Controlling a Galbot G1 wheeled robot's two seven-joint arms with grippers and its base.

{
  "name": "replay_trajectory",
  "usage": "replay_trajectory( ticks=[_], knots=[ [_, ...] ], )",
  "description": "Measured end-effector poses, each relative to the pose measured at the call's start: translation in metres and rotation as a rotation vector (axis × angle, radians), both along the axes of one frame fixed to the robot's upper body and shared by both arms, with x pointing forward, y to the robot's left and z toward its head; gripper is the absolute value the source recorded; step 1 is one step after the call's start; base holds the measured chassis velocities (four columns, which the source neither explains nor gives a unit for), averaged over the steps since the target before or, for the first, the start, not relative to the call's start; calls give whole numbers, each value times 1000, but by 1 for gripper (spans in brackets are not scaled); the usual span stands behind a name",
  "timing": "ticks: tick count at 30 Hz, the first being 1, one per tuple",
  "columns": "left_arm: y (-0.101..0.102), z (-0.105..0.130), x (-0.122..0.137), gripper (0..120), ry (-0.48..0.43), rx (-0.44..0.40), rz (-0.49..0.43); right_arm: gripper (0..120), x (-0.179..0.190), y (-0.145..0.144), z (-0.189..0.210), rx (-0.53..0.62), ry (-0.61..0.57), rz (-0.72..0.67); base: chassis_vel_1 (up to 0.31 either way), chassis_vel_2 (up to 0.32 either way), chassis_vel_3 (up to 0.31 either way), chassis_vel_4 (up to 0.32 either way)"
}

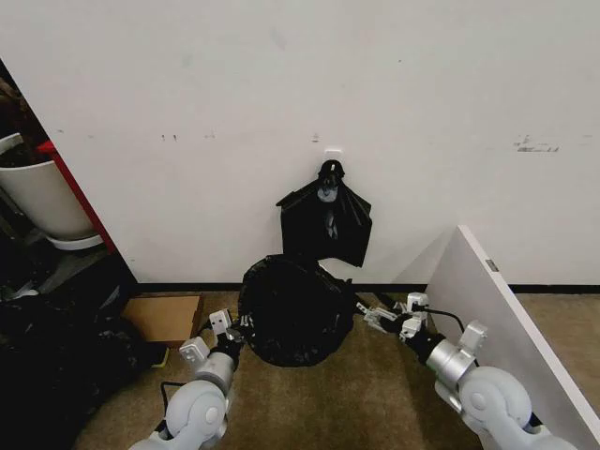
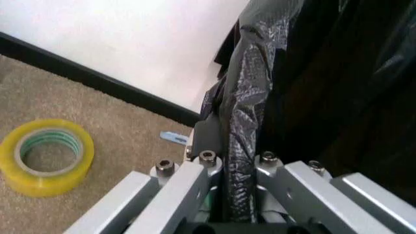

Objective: Place the garbage bag over the trash bin.

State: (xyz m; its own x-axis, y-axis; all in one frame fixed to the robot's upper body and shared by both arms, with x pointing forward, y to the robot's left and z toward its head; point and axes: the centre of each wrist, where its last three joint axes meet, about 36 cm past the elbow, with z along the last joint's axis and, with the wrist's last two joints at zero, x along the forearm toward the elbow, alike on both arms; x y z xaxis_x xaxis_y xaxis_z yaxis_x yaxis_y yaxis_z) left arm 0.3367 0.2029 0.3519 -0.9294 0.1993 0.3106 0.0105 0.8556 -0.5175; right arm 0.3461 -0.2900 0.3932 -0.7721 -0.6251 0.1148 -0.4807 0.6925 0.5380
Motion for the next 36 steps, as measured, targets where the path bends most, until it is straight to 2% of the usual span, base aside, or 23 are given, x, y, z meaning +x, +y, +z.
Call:
replay_trajectory(
  ticks=[1, 6, 7, 10, 14, 15, 23, 36],
  knots=[
    [0, 0, 0, 0, 0, 0, 0, 83, 0, 0, 0, 0, 0, 0, 0, 0, 0, 0],
    [-2, 2, -2, 0, -3, -4, -7, 59, 2, 3, -4, -1, 15, -16, 0, 0, 0, 0],
    [-2, 2, -2, 0, -3, -4, -7, 59, 2, 3, -4, -1, 15, -16, 0, 0, 0, 0],
    [-4, 1, -2, 0, -2, -9, -8, 50, 2, 3, -5, -1, 22, -24, 0, 0, 0, 0],
    [-6, 0, -3, 0, 1, -12, -11, 30, 2, 3, -7, 5, 31, -29, 0, 0, 0, 0],
    [-6, 0, -3, 0, 1, -12, -11, 30, 2, 3, -7, 5, 31, -29, 0, 0, 0, 0],
    [-7, 0, -2, 0, 1, -12, -12, 1, 2, 7, -10, 11, 35, -29, 0, 0, 0, 0],
    [-7, 0, -5, 0, 7, -10, -19, 0, 9, 16, -17, -10, 54, -81, 0, 0, 0, 0]
  ],
)
